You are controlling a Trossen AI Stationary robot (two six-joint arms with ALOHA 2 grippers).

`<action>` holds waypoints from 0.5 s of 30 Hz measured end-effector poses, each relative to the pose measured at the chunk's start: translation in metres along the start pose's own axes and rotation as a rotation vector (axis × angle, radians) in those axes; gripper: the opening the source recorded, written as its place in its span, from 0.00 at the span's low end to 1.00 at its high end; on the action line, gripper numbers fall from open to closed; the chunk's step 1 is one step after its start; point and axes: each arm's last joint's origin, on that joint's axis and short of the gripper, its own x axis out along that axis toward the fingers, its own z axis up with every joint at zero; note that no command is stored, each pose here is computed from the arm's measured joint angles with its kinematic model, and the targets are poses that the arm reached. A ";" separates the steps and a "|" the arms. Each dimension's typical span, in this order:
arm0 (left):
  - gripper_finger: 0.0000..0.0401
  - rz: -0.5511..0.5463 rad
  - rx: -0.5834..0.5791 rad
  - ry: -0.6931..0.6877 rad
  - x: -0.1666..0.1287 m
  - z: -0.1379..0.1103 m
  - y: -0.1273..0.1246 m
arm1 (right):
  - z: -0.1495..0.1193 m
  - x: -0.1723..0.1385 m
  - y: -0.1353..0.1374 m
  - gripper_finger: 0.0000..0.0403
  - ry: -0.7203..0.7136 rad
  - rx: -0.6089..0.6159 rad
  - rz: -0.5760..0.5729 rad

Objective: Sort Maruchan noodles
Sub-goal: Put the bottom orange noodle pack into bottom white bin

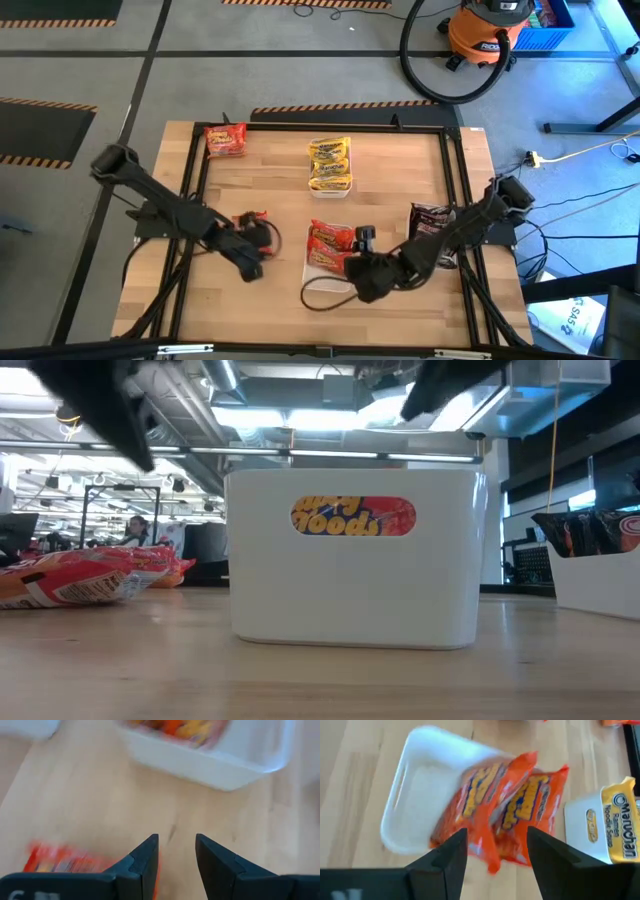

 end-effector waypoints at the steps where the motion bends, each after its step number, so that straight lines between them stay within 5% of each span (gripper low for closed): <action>1: 0.31 0.005 -0.040 -0.002 -0.003 -0.008 0.008 | 0.003 0.002 -0.004 0.45 -0.012 0.020 -0.001; 7: 0.31 -0.003 -0.241 -0.021 -0.011 -0.029 0.037 | 0.015 0.012 -0.021 0.45 -0.074 0.154 -0.003; 15: 0.31 0.051 -0.244 -0.002 -0.014 -0.024 0.057 | 0.033 0.025 -0.029 0.46 -0.211 0.276 0.005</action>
